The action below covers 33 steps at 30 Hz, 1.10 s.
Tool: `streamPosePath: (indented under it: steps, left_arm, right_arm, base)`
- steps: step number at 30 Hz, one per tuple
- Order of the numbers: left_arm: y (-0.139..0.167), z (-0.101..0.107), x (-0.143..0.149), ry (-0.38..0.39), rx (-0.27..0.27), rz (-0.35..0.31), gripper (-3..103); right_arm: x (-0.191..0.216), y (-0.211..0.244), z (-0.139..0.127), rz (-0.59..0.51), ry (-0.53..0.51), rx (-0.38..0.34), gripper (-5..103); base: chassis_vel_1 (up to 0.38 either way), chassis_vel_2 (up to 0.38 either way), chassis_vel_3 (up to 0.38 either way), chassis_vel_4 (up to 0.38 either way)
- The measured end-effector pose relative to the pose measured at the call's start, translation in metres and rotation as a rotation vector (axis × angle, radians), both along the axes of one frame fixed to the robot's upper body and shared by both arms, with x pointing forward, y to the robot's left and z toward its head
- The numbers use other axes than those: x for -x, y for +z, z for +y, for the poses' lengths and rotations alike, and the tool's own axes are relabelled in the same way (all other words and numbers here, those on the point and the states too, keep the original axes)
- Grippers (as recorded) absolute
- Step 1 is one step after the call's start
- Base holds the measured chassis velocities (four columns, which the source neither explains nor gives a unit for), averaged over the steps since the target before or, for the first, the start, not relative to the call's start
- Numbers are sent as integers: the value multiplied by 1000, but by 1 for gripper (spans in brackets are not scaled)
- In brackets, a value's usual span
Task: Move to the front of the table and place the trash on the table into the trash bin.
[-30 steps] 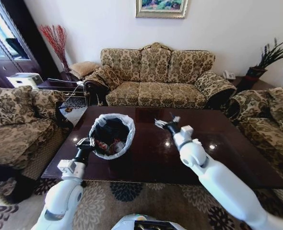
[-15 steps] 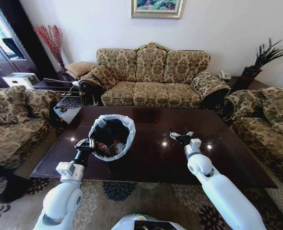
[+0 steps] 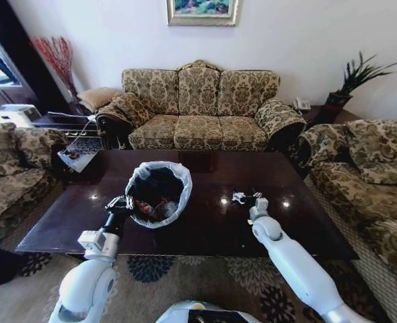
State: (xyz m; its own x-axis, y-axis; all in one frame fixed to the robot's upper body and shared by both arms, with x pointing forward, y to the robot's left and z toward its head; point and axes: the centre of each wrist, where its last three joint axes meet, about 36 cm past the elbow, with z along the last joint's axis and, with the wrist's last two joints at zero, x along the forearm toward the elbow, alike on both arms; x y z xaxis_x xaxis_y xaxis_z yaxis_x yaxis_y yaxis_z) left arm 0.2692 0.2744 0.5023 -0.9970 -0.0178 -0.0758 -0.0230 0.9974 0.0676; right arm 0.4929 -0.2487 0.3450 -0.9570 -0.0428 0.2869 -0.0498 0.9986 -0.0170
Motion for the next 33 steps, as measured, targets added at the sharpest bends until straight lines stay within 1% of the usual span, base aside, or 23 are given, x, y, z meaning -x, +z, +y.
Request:
streamPosePath:
  steps: [2, 6, 7, 9, 10, 12, 14, 18, 19, 21, 22, 23, 24, 27, 28, 30, 31, 32, 33]
  left_arm:
    - [0, 1, 1, 0, -4, 1, 3]
    - [-1, 3, 0, -1, -8, 1, 3]
    - [-1, 3, 0, -3, -9, 2, 3]
    - [-1, 4, -1, -5, -11, 2, 3]
    - [-1, 4, -1, -5, -11, 2, 3]
    - [-3, 4, -2, -7, -11, 7, 3]
    - [-4, 4, -2, -8, -12, 10, 3]
    - [-4, 5, -3, -11, -14, 11, 3]
    - [-4, 5, -3, -11, -14, 11, 3]
    - [-4, 6, -4, -13, -15, 10, 3]
    - [-4, 6, -5, -13, -15, 10, 3]
    - [-5, 6, -5, -12, -14, 9, 3]
    - [-5, 6, -5, -12, -14, 9, 3]
    - [-5, 7, -7, -11, -12, 10, 3]
    - [-5, 7, -7, -11, -12, 10, 3]
    - [-6, 7, -7, -12, -11, 10, 3]
    - [-6, 7, -7, -11, -11, 10, 3]
    - [-6, 7, -7, -11, -11, 9, 3]
    - [-6, 7, -7, -11, -11, 9, 3]
  right_arm:
    - [0, -7, 3, 36, -46, -12, 100]
    - [0, -13, 3, 75, -86, -33, 100]
    - [-1, -15, 2, 84, -95, -35, 102]
    - [-2, -21, 0, 99, -102, -38, 93]
    - [-2, -21, 0, 99, -102, -38, 93]
    - [-2, -28, -3, 104, -88, -41, 83]
    - [-3, -31, -5, 105, -78, -43, 83]
    - [-7, -36, -8, 108, -70, -49, 61]
    - [-7, -36, -8, 108, -70, -49, 61]
    - [-8, -36, -8, 103, -70, -49, 49]
    - [-8, -36, -8, 101, -69, -48, 49]
    - [-8, -36, -8, 98, -68, -47, 45]
    - [-8, -36, -8, 98, -68, -47, 45]
    - [-11, -36, -7, 91, -67, -46, 28]
    - [-11, -36, -7, 91, -67, -46, 28]
    - [-12, -35, -7, 88, -68, -47, 18]
    - [-13, -34, -7, 87, -69, -47, 18]
    - [-13, -34, -6, 86, -69, -48, 12]
    - [-13, -34, -6, 86, -69, -48, 12]
  base:
    - [0, 0, 0, 0]
    - [0, 0, 0, 0]
    - [0, 0, 0, 0]
    - [0, 0, 0, 0]
    - [0, 0, 0, 0]
    - [0, 0, 0, 0]
    - [0, 0, 0, 0]
    - [0, 0, 0, 0]
    - [0, 0, 0, 0]
    - [0, 0, 0, 0]
    - [0, 0, 0, 0]
    - [0, 0, 0, 0]
    - [0, 0, 0, 0]
    - [0, 0, 0, 0]
    - [0, 0, 0, 0]
    - [0, 0, 0, 0]
    - [0, 0, 0, 0]
    - [0, 0, 0, 0]
    - [0, 0, 0, 0]
